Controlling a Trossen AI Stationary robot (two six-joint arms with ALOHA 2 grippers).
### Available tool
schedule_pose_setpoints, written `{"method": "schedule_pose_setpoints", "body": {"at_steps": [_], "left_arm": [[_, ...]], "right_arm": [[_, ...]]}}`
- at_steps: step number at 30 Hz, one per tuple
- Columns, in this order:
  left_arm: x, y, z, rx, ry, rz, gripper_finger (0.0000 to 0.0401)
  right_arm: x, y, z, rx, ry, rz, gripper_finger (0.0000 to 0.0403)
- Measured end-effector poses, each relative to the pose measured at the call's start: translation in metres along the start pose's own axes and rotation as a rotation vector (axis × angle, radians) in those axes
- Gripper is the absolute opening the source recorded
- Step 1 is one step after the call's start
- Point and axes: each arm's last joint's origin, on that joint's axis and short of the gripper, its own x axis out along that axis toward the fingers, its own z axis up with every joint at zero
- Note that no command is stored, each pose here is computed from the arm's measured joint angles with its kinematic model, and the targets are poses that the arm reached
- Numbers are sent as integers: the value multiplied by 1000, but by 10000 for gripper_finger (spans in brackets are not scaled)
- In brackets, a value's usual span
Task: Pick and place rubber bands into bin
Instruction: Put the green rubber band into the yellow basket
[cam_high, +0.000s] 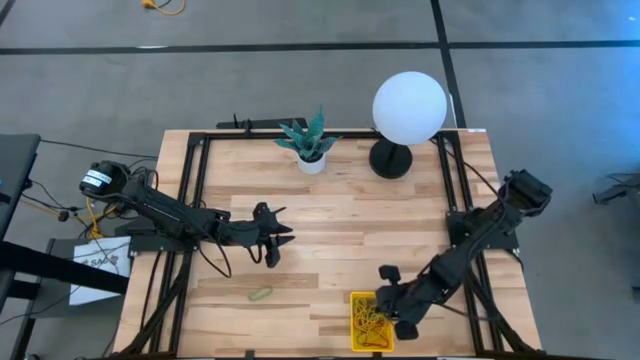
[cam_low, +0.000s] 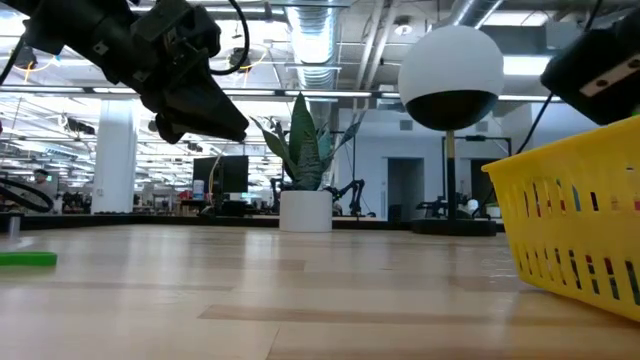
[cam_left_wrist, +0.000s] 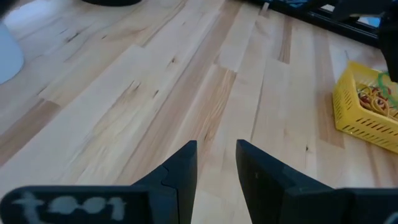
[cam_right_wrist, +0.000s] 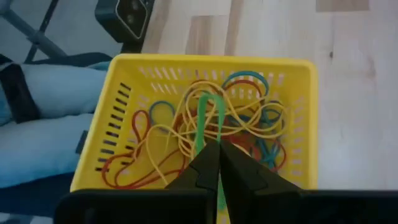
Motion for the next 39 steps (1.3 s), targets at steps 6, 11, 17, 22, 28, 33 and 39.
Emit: {"method": "schedule_pose_setpoints", "body": {"at_steps": [6,11,17,22,28,33,39], "left_arm": [[0,1,0,-37,-1,11,100],[0,3,-5,-61,39,47,100],[-2,4,-13,-148,104,74,100],[-8,-12,-17,-125,168,-50,100],[-24,-43,-25,-79,226,-219,100],[-44,-65,-41,-2,254,-305,100],[-51,-72,-67,211,258,-223,100]], "right_arm": [[14,-5,-3,59,26,-33,34],[24,-13,-4,104,47,-69,52],[23,-17,-1,139,37,-74,56],[11,-15,6,132,0,-47,56],[-4,-14,13,76,-45,-18,56],[-7,-16,16,44,-57,-18,56],[-6,-21,18,58,-57,-32,56]]}}
